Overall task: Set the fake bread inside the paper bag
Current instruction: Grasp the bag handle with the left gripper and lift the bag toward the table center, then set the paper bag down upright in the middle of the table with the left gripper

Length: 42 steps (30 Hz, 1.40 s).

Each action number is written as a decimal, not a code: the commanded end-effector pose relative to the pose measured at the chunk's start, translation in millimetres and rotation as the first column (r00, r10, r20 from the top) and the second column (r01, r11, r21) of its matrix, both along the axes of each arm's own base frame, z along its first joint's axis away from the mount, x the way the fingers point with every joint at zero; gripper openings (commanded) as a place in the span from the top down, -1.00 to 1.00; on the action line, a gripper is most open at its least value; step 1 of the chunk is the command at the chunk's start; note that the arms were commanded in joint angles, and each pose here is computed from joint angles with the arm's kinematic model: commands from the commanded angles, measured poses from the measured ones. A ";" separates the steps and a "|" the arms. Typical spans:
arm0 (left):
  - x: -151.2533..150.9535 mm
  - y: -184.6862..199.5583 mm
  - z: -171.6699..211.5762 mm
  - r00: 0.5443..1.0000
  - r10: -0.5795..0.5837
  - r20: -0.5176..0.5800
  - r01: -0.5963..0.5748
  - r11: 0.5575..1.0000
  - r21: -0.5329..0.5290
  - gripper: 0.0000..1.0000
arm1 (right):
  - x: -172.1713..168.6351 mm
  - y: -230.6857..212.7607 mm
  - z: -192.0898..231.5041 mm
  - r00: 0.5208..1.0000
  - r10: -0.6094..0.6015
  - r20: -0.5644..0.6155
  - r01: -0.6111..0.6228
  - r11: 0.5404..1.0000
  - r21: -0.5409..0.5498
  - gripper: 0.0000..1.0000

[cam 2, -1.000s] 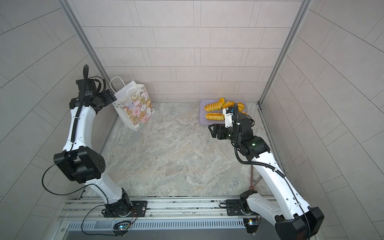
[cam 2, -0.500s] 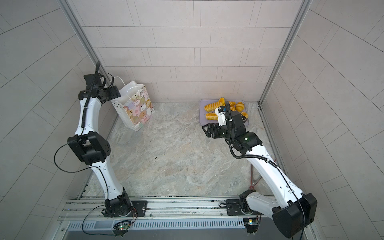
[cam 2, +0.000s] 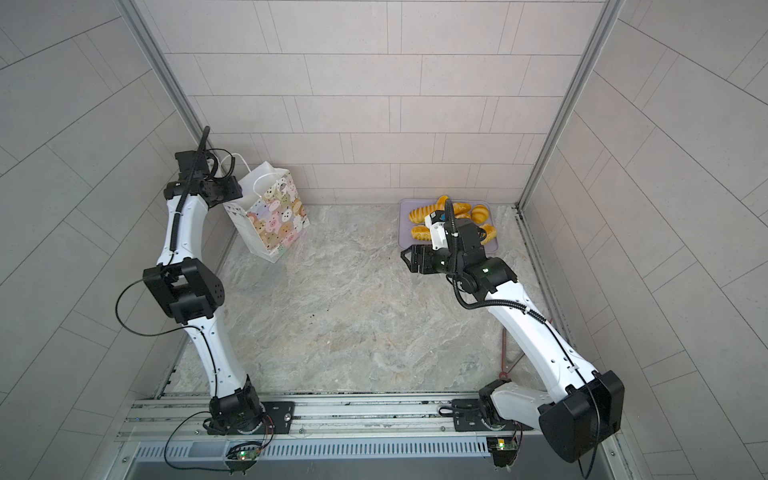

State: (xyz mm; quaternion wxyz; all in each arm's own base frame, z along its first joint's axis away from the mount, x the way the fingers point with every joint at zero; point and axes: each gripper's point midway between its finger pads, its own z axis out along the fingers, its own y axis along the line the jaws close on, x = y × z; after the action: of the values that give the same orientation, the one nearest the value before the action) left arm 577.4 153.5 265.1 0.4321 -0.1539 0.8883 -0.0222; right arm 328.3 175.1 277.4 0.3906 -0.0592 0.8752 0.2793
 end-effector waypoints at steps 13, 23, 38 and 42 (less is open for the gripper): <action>-30.7 -40.1 29.4 0.999 -0.033 -0.008 0.032 0.987 -0.159 0.92 | 0.9 -21.4 12.1 0.992 -0.127 0.000 0.127 0.991 -0.044 -0.51; -132.5 -92.0 50.8 0.999 -0.021 -0.025 0.013 0.954 -0.298 1.00 | -14.3 -60.7 1.2 0.959 -0.272 -0.082 0.267 0.961 -0.063 -0.99; -272.9 -213.6 35.3 0.995 -0.087 -0.052 0.065 0.943 -0.327 1.00 | -30.6 -79.1 -18.9 0.952 -0.277 -0.130 0.271 0.961 -0.064 -0.82; -282.6 -233.4 19.9 0.995 -0.083 -0.061 0.055 0.928 -0.368 1.00 | -35.1 -80.5 -18.1 0.954 -0.275 -0.121 0.269 0.961 -0.063 -0.82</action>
State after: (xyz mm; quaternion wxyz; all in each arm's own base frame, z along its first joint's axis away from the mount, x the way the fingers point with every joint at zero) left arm 295.3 -83.4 290.5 0.3518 -0.1552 0.8999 -0.2056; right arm 302.0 97.2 258.2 0.3651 0.0754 0.9043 0.2082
